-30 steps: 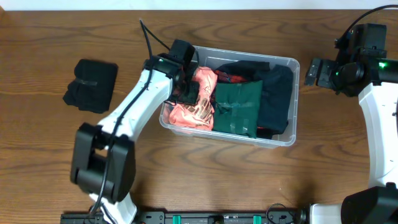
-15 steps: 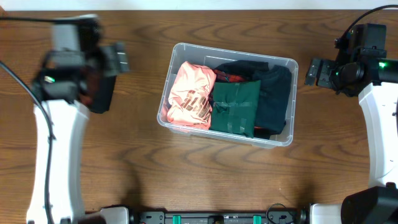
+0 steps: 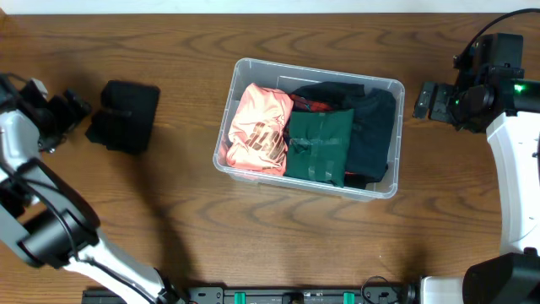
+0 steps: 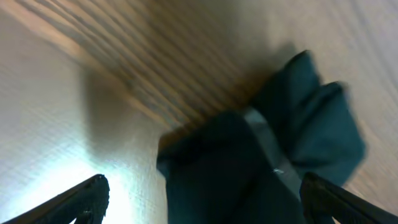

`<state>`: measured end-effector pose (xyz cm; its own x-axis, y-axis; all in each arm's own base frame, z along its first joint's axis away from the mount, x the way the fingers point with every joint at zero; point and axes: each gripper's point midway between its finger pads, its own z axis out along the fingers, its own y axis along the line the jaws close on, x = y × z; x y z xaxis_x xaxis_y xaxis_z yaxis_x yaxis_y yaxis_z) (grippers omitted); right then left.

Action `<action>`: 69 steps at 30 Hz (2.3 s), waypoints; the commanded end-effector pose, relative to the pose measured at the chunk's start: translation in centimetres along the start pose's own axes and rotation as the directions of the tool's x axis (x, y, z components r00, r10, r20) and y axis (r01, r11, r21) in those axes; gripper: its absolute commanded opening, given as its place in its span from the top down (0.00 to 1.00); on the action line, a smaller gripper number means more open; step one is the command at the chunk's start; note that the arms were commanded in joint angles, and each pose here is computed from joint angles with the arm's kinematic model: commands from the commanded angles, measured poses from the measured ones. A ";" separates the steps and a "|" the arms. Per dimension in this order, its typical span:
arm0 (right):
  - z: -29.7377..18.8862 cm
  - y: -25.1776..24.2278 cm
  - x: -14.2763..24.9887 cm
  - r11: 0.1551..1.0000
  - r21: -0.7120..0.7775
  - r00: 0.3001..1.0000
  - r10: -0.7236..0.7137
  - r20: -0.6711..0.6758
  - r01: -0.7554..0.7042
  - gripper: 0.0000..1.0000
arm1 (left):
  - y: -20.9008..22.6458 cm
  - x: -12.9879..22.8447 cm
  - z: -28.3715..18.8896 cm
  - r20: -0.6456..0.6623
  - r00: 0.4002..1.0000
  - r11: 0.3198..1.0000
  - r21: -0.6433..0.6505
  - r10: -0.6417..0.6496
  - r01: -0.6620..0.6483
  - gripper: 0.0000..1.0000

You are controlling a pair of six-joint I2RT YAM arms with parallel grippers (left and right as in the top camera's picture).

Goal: Pack container
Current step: 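Grasp the folded black garment on the left with the left gripper, then place the black garment on top of the pink shirt in the box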

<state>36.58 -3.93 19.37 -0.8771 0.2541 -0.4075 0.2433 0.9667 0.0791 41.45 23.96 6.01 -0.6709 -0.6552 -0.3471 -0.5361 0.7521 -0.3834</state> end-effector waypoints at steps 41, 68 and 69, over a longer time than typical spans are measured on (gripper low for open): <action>-0.3 0.2 0.3 1.000 -0.016 1.000 -0.025 -0.005 0.025 0.01 | -29.6 14.3 -25.1 0.243 0.824 0.559 0.634 0.511 -0.534 0.94; -0.3 0.2 0.3 1.000 -0.016 1.000 -0.026 -0.004 0.026 0.01 | -33.1 28.1 -10.1 -0.206 0.661 0.665 0.475 0.721 -0.577 0.94; -0.3 0.2 0.3 1.000 -0.016 1.000 -0.025 -0.004 0.025 0.01 | -33.1 28.0 -10.1 -0.229 0.693 0.702 0.464 0.684 -0.540 0.94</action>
<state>36.34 -3.70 19.25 -0.8853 0.2432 -0.3963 0.2292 0.9698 0.0832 35.23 -18.33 17.17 -0.9180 0.1832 -0.3516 0.3324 0.8392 -0.4305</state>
